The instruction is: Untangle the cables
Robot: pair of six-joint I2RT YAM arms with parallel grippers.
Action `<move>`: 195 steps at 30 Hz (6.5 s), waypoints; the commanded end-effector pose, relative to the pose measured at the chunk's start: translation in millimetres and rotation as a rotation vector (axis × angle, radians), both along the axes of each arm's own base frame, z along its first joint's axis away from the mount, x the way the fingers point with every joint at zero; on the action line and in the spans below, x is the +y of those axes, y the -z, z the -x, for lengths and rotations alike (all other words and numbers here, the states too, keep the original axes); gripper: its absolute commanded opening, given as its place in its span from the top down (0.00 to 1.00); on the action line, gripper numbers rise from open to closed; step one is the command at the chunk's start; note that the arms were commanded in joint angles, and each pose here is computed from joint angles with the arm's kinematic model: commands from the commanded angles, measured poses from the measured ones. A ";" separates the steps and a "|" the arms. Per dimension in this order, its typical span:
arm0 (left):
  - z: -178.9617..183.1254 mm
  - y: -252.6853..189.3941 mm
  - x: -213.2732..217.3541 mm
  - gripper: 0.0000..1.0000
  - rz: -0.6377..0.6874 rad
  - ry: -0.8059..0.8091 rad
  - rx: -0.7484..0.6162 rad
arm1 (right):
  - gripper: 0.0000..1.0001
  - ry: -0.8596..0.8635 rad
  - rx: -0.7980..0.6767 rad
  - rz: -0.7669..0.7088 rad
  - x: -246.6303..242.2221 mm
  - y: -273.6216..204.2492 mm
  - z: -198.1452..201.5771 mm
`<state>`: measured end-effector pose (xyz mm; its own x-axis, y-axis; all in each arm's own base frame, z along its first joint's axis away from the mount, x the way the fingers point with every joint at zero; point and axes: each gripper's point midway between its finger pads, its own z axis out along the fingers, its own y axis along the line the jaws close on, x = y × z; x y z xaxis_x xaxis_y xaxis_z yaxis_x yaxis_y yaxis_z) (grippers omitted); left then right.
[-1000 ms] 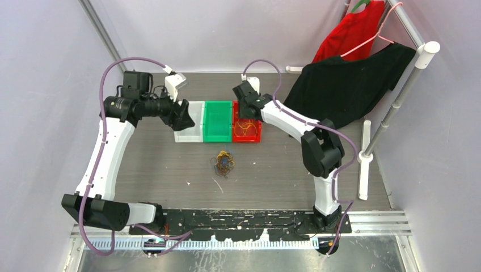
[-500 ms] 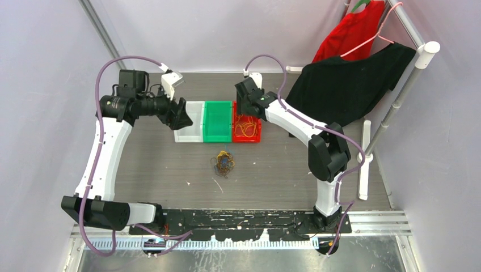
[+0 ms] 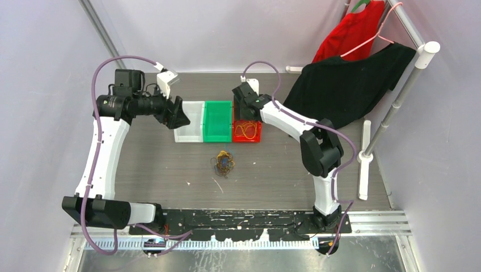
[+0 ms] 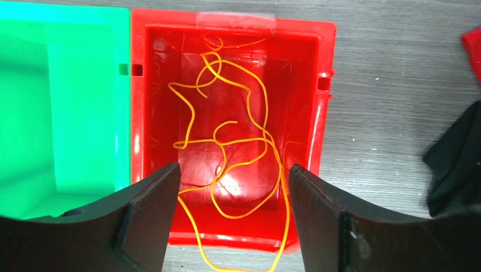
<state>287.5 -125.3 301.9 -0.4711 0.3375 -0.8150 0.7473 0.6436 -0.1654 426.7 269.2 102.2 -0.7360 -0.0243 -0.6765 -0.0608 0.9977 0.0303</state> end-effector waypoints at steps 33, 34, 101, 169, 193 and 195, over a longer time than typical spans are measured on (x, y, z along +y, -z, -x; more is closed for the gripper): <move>48.9 70.9 0.6 0.44 0.068 0.067 0.211 | 0.86 -0.361 0.024 -0.249 110.9 -14.7 158.9; 50.3 72.5 -0.5 0.45 0.074 0.073 0.217 | 0.93 -0.363 0.018 -0.269 112.2 -20.9 159.6; 61.5 168.7 -47.0 0.51 0.071 -0.088 0.482 | 0.99 -0.651 0.160 -0.874 128.7 -83.2 225.9; 84.9 206.0 -80.9 0.88 -0.207 0.390 0.313 | 0.99 -0.321 0.263 -0.447 46.6 10.2 205.6; 107.2 13.0 -59.2 1.00 -0.109 0.281 0.077 | 0.95 -0.349 0.173 -0.460 33.3 -13.0 198.6; 109.0 -6.8 -58.3 1.00 -0.090 0.267 0.044 | 0.73 -0.372 0.106 -0.468 34.2 -30.8 194.1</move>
<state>195.8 -190.9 269.3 -0.3895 0.5719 -0.7220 0.8961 0.4165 -0.1535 218.6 298.1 84.4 -0.8888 -0.0393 -0.4566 -0.2803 0.8348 0.4738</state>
